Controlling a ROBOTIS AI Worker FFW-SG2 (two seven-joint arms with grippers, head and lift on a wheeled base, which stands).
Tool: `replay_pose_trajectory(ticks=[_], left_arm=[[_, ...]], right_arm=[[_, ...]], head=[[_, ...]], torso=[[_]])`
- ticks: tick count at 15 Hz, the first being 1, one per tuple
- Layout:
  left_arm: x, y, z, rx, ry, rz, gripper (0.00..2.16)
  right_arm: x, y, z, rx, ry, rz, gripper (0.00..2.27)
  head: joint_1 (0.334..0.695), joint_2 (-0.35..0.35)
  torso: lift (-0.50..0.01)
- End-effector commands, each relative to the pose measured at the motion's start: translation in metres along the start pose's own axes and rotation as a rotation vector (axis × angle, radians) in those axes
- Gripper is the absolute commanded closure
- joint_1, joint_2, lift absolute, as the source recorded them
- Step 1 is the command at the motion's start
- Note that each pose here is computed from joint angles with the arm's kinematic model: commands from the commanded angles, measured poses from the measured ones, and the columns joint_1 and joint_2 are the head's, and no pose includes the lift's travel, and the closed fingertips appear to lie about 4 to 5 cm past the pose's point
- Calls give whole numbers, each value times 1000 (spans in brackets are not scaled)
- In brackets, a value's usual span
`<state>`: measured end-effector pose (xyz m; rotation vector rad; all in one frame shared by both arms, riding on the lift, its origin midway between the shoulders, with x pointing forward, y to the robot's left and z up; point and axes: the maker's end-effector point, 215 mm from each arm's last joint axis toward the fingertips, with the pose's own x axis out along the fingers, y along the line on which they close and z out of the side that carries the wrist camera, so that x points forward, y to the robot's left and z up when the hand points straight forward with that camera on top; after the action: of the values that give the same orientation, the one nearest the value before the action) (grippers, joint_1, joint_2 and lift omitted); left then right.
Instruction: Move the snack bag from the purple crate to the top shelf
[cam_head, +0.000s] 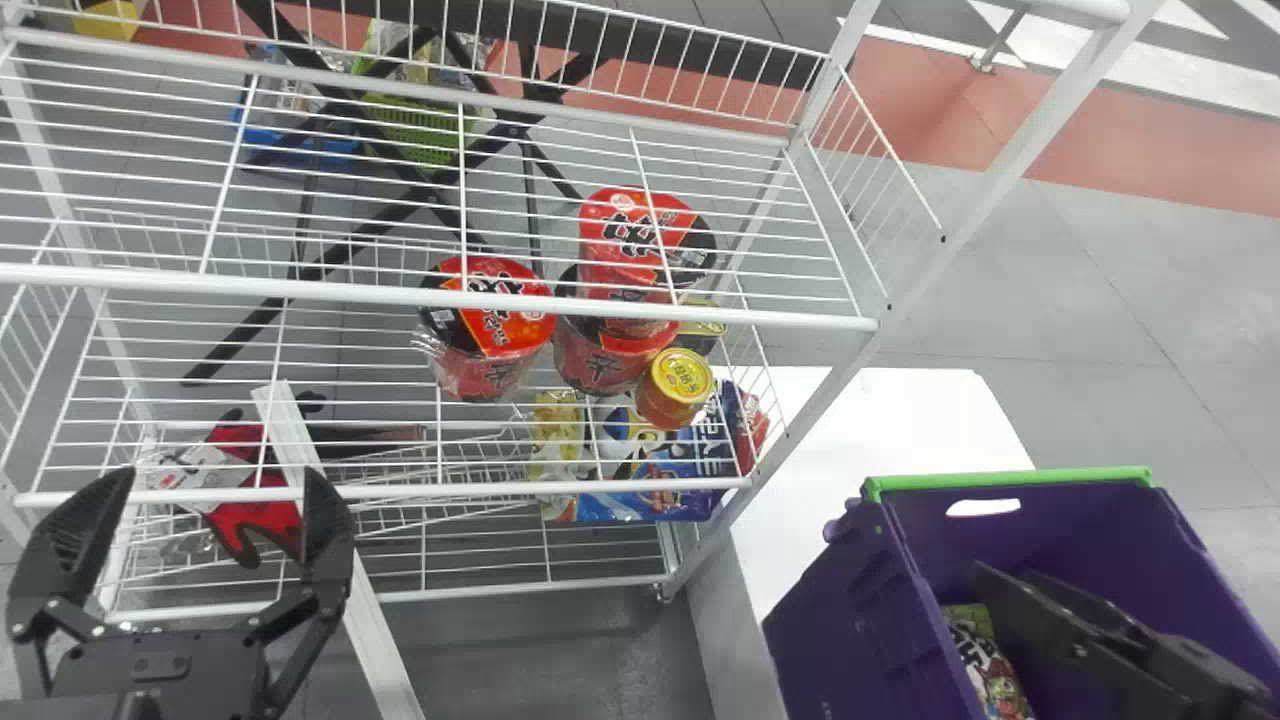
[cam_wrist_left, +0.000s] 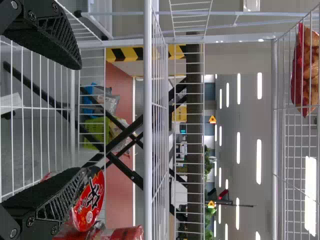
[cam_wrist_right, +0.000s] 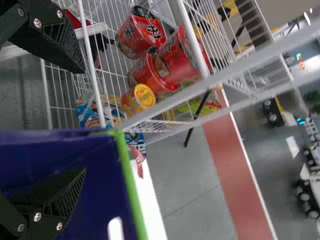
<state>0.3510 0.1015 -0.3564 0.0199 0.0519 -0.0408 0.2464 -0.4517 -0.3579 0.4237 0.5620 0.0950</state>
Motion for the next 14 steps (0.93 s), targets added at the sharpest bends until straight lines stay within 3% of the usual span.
replay_pose_trajectory(ticks=[1,8,14], left_arm=[[0,-6,-3,0,3,-10,87],[-1,-9,-3,-1,2,-19,87],[-3,-13,-4,7,2,-22,87]], right_arm=[[-20,-36,8,83,-18,-62,137],[-36,-101,13,50,15,-149,137],[-60,-136,27,-102,107,-170,140]], head=[[695,-350],[695,-350],[695,-350]], torso=[[-455],[-455],[-455]])
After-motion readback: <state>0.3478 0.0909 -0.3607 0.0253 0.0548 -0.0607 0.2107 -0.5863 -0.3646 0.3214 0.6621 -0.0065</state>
